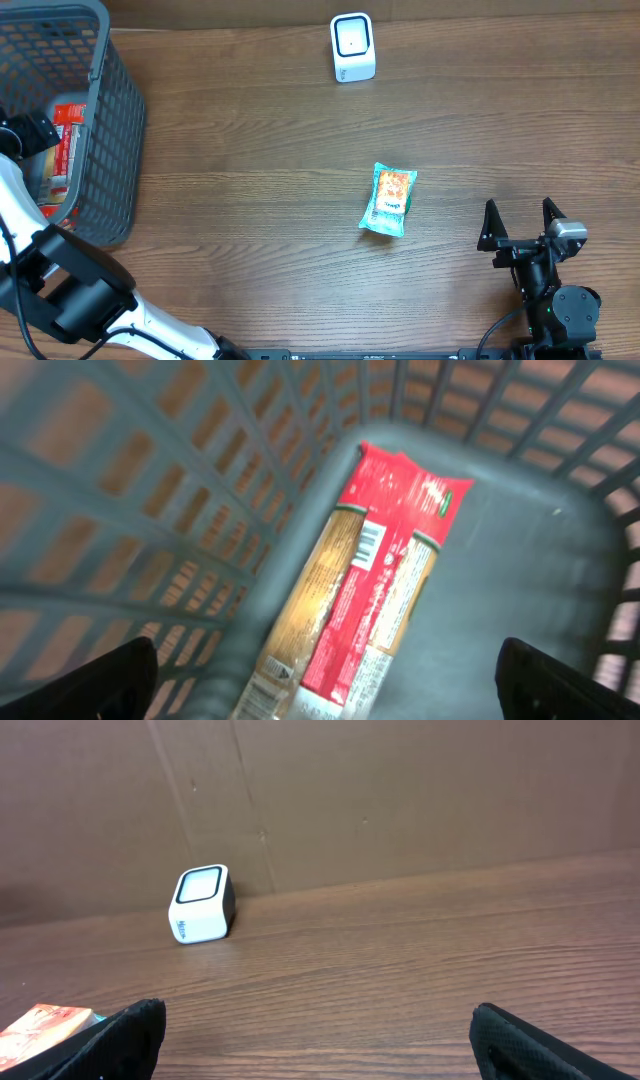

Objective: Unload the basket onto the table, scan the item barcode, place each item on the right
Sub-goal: 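Move the left gripper back into the grey basket, then grasp the red-and-tan tube package in the basket with the left gripper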

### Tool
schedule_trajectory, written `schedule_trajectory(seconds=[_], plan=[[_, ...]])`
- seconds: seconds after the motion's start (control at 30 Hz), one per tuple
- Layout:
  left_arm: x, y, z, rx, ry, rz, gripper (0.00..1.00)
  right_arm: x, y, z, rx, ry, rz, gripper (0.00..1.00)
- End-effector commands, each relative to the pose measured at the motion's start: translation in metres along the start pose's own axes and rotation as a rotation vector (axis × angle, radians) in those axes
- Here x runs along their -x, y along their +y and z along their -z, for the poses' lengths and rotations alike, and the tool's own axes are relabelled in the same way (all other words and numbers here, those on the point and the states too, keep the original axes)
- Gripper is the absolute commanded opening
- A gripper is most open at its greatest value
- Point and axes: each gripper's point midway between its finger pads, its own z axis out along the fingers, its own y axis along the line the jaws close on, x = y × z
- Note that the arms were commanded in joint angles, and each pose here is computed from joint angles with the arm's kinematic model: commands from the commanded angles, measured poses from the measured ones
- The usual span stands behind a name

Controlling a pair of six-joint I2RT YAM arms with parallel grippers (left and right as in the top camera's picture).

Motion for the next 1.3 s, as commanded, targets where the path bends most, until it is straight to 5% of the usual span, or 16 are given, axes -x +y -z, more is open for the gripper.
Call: schedule_trajectory(seconds=[0.0,0.57,0.63,0.87,1.07,1.27], plan=[[-0.032,-0.006,-0.036,-0.030,0.087,-0.104,1.00,-0.002,-0.001,0.000,0.001,-0.003,-0.003,1.00],[-0.105,-0.023,-0.119,-0.122,0.249,-0.142,0.97,-0.002,-0.001,0.000,0.001,-0.003,-0.003,1.00],[-0.111,-0.025,-0.122,-0.129,0.262,-0.141,0.91,-0.002,-0.001,0.000,0.001,-0.003,-0.003,1.00],[-0.113,-0.026,-0.123,-0.133,0.271,-0.139,0.29,-0.002,-0.001,0.000,0.001,-0.003,-0.003,1.00],[-0.092,-0.008,-0.105,-0.034,0.243,-0.095,0.21,-0.002,-0.001,0.000,0.001,-0.003,-0.003,1.00],[-0.013,0.011,-0.035,0.066,0.039,0.012,0.20,-0.002,-0.001,0.000,0.001,-0.003,-0.003,1.00]])
